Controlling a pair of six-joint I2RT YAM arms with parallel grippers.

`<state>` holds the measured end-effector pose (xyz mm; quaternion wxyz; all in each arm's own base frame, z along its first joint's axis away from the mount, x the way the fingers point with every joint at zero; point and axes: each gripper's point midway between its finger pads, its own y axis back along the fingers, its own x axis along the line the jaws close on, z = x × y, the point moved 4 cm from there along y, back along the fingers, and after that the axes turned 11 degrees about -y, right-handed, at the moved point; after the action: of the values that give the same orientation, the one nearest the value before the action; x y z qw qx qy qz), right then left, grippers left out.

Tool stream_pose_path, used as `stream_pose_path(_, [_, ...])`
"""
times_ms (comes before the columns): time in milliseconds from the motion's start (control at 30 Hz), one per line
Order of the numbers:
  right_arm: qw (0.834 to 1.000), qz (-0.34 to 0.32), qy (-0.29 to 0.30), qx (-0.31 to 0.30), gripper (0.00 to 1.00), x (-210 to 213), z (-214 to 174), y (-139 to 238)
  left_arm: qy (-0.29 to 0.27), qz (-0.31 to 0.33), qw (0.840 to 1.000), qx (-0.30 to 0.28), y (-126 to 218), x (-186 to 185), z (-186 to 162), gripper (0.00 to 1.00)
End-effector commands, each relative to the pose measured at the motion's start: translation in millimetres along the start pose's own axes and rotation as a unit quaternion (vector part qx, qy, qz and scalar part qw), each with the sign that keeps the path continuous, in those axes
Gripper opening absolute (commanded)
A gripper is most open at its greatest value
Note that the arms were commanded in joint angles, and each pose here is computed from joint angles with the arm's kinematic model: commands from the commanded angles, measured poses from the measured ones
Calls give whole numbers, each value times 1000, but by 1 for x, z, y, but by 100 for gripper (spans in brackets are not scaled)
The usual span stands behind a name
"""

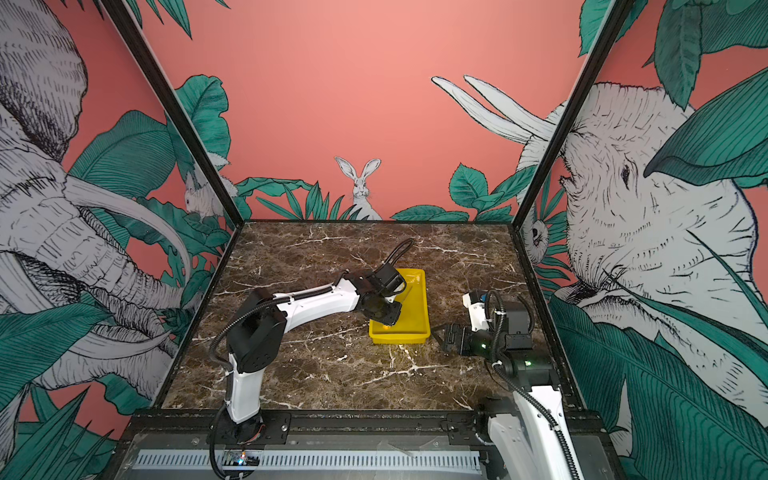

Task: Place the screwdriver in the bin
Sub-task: 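Lower the screwdriver into the bin and open the left gripper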

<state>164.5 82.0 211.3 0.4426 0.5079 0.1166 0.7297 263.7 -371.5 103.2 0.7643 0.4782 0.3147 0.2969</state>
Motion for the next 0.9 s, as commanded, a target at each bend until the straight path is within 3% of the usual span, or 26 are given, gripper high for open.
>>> stream_pose_path(0, [1000,1,6,-16,100,0,4,0,9,-15,1000,-19,3,-8,12,8])
stream_pose_path(400, [1000,0,4,-24,100,0,3,2,22,-27,999,-20,-1,-12,17,36])
stream_pose_path(800, [1000,-1,4,-27,99,1,2,5,12,-32,999,-42,14,-18,31,39])
stream_pose_path(867, [1000,-1,5,-29,100,1,2,5,7,-35,998,-48,20,-20,36,45])
